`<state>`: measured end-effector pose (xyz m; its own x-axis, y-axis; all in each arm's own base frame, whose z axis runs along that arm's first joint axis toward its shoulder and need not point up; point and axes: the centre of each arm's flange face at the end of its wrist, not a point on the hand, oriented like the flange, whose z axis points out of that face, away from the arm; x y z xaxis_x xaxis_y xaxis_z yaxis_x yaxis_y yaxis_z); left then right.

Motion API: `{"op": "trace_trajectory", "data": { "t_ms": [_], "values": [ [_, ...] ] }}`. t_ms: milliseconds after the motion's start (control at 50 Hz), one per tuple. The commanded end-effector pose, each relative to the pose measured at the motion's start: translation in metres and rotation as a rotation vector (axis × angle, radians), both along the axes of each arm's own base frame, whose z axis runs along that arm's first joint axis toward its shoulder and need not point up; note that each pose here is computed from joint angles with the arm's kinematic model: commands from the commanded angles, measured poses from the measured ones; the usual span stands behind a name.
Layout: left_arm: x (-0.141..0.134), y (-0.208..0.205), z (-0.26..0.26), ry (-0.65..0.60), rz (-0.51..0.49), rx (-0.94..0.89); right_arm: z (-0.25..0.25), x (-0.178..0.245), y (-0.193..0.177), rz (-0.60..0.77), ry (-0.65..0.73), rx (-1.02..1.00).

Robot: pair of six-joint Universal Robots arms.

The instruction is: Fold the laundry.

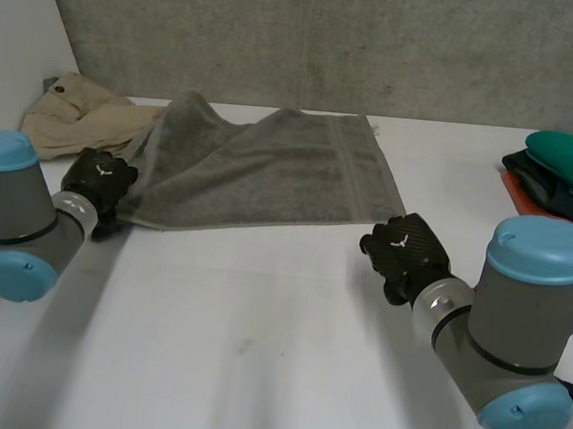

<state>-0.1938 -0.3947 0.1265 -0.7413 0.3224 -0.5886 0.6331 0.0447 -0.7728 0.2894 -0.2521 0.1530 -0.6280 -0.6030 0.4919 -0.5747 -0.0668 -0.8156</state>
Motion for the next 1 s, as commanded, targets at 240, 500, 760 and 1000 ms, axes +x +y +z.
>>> {"op": "trace_trajectory", "data": {
  "t_ms": [240, 500, 760, 1000],
  "values": [
    [0.002, -0.006, 0.003, 0.034, 0.026, 0.036, -0.005, -0.005, 0.0, -0.026, 0.01, 0.064],
    [0.004, 0.013, 0.051, 0.104, -0.012, 0.155, 0.014, -0.013, -0.03, -0.117, -0.073, 0.03],
    [-0.042, 0.117, 0.217, 0.207, -0.252, -0.169, 0.027, 0.025, -0.044, -0.215, -0.372, 0.261],
    [-0.061, 0.171, 0.279, 0.244, -0.337, -0.304, -0.001, 0.08, -0.02, -0.206, -0.536, 0.428]
  ]
}}
